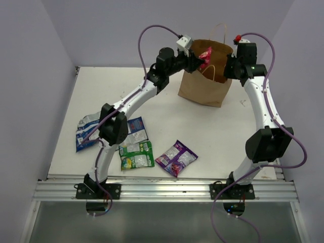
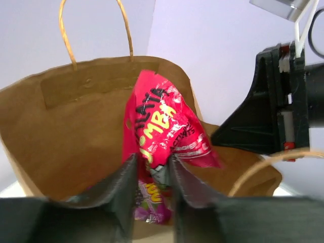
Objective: Place the snacks into the paper bag
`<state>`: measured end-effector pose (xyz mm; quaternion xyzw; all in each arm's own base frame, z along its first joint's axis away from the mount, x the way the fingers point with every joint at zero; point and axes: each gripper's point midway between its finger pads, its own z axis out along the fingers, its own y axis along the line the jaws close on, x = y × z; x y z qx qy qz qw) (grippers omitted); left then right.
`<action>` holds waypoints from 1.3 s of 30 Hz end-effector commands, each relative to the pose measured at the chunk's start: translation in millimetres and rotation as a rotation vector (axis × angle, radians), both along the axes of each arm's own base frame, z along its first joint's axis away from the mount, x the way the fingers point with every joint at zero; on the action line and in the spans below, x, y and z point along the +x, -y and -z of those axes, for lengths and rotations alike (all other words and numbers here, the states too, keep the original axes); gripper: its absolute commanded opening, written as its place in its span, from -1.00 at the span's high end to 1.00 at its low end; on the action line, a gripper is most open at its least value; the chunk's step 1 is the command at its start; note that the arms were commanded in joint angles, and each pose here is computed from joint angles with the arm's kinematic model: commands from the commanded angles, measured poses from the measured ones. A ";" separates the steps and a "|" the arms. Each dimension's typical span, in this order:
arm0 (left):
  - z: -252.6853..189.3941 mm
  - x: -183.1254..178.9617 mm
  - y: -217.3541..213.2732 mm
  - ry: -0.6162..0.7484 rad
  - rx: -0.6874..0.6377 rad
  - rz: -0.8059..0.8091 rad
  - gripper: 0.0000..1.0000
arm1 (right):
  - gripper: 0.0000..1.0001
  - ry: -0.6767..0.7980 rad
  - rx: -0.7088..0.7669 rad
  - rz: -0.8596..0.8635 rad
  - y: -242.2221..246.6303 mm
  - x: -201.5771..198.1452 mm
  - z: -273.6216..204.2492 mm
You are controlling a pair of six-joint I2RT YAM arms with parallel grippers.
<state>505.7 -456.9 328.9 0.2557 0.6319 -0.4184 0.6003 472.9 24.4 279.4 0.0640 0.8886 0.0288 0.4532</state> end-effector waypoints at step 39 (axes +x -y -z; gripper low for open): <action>299.3 -345.7 -113.2 -0.458 0.912 0.074 -0.62 | 1.00 0.058 -0.016 0.002 0.7 -50.3 -16.9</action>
